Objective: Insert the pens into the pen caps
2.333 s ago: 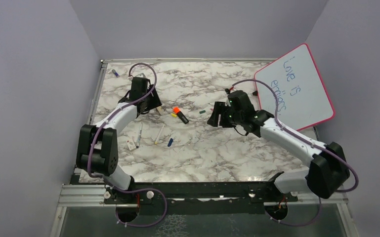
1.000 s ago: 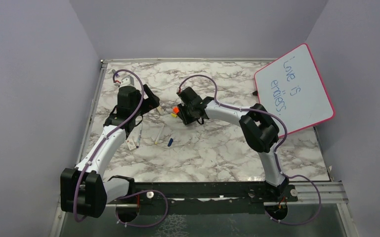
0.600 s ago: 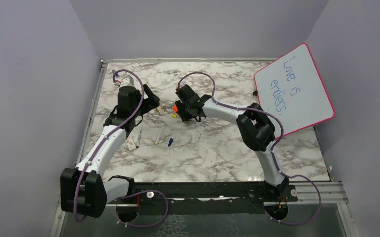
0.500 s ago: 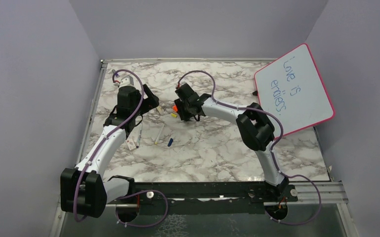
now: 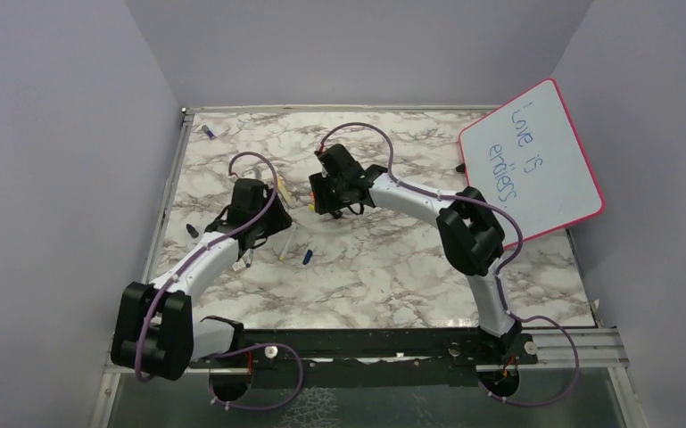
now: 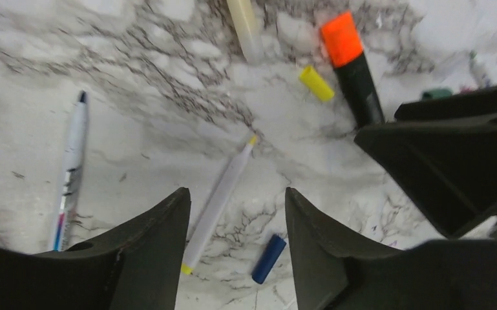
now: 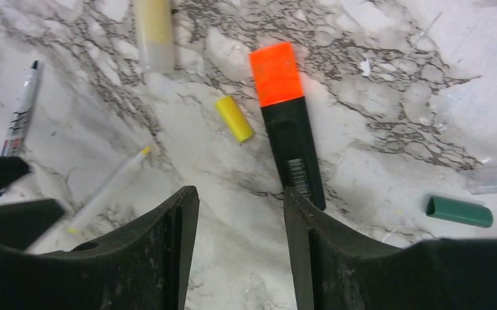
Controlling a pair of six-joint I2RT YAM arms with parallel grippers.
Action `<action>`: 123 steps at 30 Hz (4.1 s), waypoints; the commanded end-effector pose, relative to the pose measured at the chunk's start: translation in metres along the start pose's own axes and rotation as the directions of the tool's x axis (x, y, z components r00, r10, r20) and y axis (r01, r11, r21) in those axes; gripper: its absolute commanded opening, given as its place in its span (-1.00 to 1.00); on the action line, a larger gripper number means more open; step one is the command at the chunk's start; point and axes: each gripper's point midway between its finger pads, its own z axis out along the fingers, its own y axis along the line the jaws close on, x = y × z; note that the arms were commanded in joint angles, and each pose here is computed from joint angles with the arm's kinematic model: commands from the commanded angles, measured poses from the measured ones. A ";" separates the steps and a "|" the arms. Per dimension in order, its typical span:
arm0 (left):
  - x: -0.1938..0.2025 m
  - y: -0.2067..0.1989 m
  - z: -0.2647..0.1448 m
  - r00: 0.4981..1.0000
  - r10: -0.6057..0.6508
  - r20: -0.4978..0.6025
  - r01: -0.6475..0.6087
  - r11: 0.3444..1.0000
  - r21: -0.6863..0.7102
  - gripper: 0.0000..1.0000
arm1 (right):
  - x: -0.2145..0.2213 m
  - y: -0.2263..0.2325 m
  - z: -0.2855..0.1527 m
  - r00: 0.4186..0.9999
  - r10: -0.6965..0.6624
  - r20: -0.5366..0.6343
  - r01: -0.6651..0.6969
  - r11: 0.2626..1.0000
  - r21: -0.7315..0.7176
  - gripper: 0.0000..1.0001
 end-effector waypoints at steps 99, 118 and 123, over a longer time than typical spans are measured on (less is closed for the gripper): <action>0.033 -0.191 -0.171 0.963 0.221 0.152 -0.235 0.424 0.875 -0.50 | -0.030 0.101 -0.248 0.854 0.459 0.244 -0.124 0.636 -0.762 -0.78; -0.037 -0.012 -0.099 0.943 0.051 0.329 -0.019 0.995 -0.099 -1.00 | -0.014 0.055 -0.130 0.917 0.274 0.289 -0.125 0.887 -0.445 0.36; -0.056 -0.007 -0.122 0.906 0.050 0.420 -0.002 0.994 -0.113 -1.00 | -0.017 0.039 -0.071 0.946 0.189 0.265 -0.105 0.948 -0.301 0.31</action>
